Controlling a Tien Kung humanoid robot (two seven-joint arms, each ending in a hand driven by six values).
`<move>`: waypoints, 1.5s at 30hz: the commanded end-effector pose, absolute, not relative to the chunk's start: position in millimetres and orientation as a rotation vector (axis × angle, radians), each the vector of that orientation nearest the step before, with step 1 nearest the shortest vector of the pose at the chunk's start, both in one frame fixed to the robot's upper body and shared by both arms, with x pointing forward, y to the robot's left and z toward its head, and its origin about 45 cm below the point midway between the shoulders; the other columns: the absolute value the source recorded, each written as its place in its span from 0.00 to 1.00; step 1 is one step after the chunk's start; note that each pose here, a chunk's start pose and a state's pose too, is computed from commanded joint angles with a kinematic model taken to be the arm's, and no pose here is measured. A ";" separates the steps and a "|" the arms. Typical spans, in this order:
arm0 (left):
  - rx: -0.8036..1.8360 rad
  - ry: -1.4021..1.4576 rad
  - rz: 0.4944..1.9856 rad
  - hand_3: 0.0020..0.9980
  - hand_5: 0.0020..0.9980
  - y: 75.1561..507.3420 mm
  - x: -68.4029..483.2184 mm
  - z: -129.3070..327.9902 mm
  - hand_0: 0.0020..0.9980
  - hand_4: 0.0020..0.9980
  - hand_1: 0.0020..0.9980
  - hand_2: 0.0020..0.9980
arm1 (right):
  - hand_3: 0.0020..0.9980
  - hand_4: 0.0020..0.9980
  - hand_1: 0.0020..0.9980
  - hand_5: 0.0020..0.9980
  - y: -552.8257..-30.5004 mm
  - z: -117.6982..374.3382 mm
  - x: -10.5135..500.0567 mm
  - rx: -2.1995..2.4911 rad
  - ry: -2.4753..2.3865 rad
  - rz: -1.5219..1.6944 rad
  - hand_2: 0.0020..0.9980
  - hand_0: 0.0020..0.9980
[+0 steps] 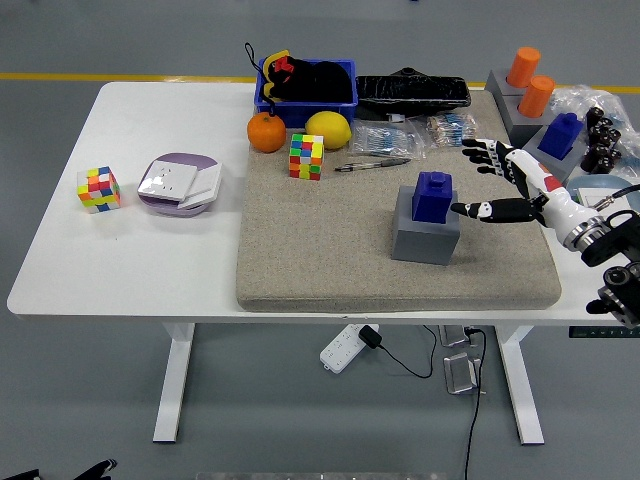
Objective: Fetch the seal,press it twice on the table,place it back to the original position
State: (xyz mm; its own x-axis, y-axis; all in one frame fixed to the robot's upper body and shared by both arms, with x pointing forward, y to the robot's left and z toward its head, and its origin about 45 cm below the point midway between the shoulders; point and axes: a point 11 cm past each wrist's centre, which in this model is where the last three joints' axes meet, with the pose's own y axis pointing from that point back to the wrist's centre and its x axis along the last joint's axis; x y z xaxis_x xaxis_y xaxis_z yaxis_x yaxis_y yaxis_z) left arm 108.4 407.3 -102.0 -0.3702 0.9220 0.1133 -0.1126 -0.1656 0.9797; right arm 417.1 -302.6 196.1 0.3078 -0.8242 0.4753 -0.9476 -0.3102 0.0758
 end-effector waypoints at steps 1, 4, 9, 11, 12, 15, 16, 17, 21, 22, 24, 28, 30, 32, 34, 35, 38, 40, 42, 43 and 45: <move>1.006 1.291 1.653 0.80 0.42 407.8 108.8 -101.8 0.81 0.69 0.79 0.77 | 0.89 1.00 0.88 0.12 -308.4 196.8 416.2 2.226 -1.599 0.505 0.86 0.87; 1.006 1.287 1.657 0.80 0.42 409.6 108.9 -101.2 0.81 0.69 0.79 0.77 | 0.89 1.00 0.88 0.12 -327.9 200.5 413.3 2.178 -1.626 0.517 0.86 0.87; 1.009 1.283 1.661 0.80 0.42 411.9 108.7 -100.6 0.81 0.69 0.79 0.77 | 0.88 1.00 0.88 0.12 -360.7 210.5 406.6 2.100 -1.699 0.533 0.86 0.87; 1.011 1.284 1.662 0.80 0.42 412.6 107.8 -100.6 0.81 0.69 0.79 0.77 | 0.88 1.00 0.88 0.12 -374.7 216.0 403.3 2.071 -1.738 0.532 0.86 0.87; 1.011 1.285 1.664 0.80 0.43 413.1 107.4 -100.5 0.81 0.69 0.79 0.77 | 0.88 1.00 0.88 0.13 -383.2 219.5 400.7 2.057 -1.763 0.525 0.85 0.87; 1.015 1.286 1.663 0.80 0.43 414.2 106.6 -100.3 0.81 0.69 0.79 0.77 | 0.88 1.00 0.88 0.13 -401.2 229.1 395.9 2.027 -1.830 0.515 0.85 0.87; 1.016 1.286 1.665 0.80 0.43 414.6 106.2 -100.3 0.81 0.69 0.79 0.77 | 0.88 1.00 0.88 0.13 -407.2 232.4 393.8 2.015 -1.848 0.516 0.85 0.87; 1.016 1.286 1.666 0.80 0.43 415.1 105.9 -100.3 0.81 0.69 0.79 0.77 | 0.88 1.00 0.88 0.13 -413.9 236.4 391.9 1.999 -1.869 0.520 0.85 0.87; 1.012 1.283 1.674 0.80 0.43 417.1 106.3 -99.6 0.81 0.69 0.79 0.77 | 0.86 1.00 0.87 0.19 -431.4 247.8 386.4 1.962 -1.928 0.528 0.84 0.87; 1.011 1.282 1.677 0.80 0.43 417.9 106.8 -99.2 0.81 0.69 0.79 0.77 | 0.86 1.00 0.87 0.19 -437.0 251.3 384.4 1.949 -1.943 0.531 0.84 0.87; 1.009 1.280 1.682 0.80 0.43 419.4 107.8 -98.5 0.81 0.69 0.79 0.77 | 0.84 1.00 0.86 0.21 -447.6 256.5 380.7 1.925 -1.971 0.529 0.83 0.87; 1.004 1.280 1.689 0.80 0.43 420.7 109.2 -97.8 0.81 0.69 0.79 0.77 | 0.84 1.00 0.86 0.21 -462.7 261.9 374.6 1.898 -2.022 0.504 0.83 0.87; 1.000 1.281 1.689 0.80 0.43 420.3 109.6 -97.8 0.81 0.69 0.79 0.77 | 0.81 0.99 0.85 0.23 -466.8 263.3 372.8 1.889 -2.040 0.497 0.82 0.86; 0.997 1.282 1.688 0.80 0.43 419.4 110.4 -97.9 0.81 0.69 0.79 0.77 | 0.81 0.99 0.85 0.23 -470.6 264.4 371.6 1.882 -2.053 0.487 0.82 0.86; 0.996 1.283 1.686 0.80 0.43 418.7 110.8 -98.1 0.81 0.69 0.79 0.77 | 0.81 0.99 0.85 0.23 -473.4 265.2 370.6 1.875 -2.065 0.480 0.82 0.86; 0.996 1.282 1.686 0.80 0.43 418.5 111.1 -98.0 0.81 0.69 0.79 0.77 | 0.81 0.99 0.85 0.23 -474.4 265.7 370.1 1.872 -2.071 0.478 0.82 0.86; 0.992 1.278 1.689 0.80 0.43 418.9 113.5 -97.3 0.81 0.69 0.79 0.77 | 0.80 0.96 0.83 0.23 -477.9 268.2 368.4 1.865 -2.088 0.471 0.81 0.85; 0.991 1.276 1.691 0.80 0.43 419.4 114.7 -96.9 0.81 0.69 0.79 0.77 | 0.80 0.96 0.83 0.23 -479.1 268.7 367.8 1.865 -2.084 0.461 0.81 0.85; 0.989 1.272 1.694 0.80 0.43 420.1 116.3 -96.2 0.81 0.69 0.79 0.77 | 0.77 0.95 0.81 0.23 -480.3 269.2 367.5 1.867 -2.079 0.451 0.80 0.85; 0.988 1.271 1.695 0.80 0.43 420.4 116.6 -96.1 0.81 0.69 0.79 0.77 | 0.77 0.95 0.81 0.23 -480.5 269.3 367.4 1.867 -2.079 0.449 0.80 0.85; 0.989 1.271 1.696 0.80 0.43 421.0 116.9 -95.8 0.81 0.69 0.79 0.77 | 0.77 0.95 0.81 0.23 -481.3 269.6 367.0 1.865 -2.082 0.447 0.80 0.85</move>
State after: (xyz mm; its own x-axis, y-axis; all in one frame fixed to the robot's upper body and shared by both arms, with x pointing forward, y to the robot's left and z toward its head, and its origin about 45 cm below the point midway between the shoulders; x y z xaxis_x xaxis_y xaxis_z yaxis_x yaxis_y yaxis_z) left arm 116.9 421.0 -95.8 -0.3916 0.9111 0.1288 -0.1325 -0.1943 0.9720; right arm 367.0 -481.3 269.6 -0.1051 -0.8976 0.4281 -0.9942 0.1043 -0.0254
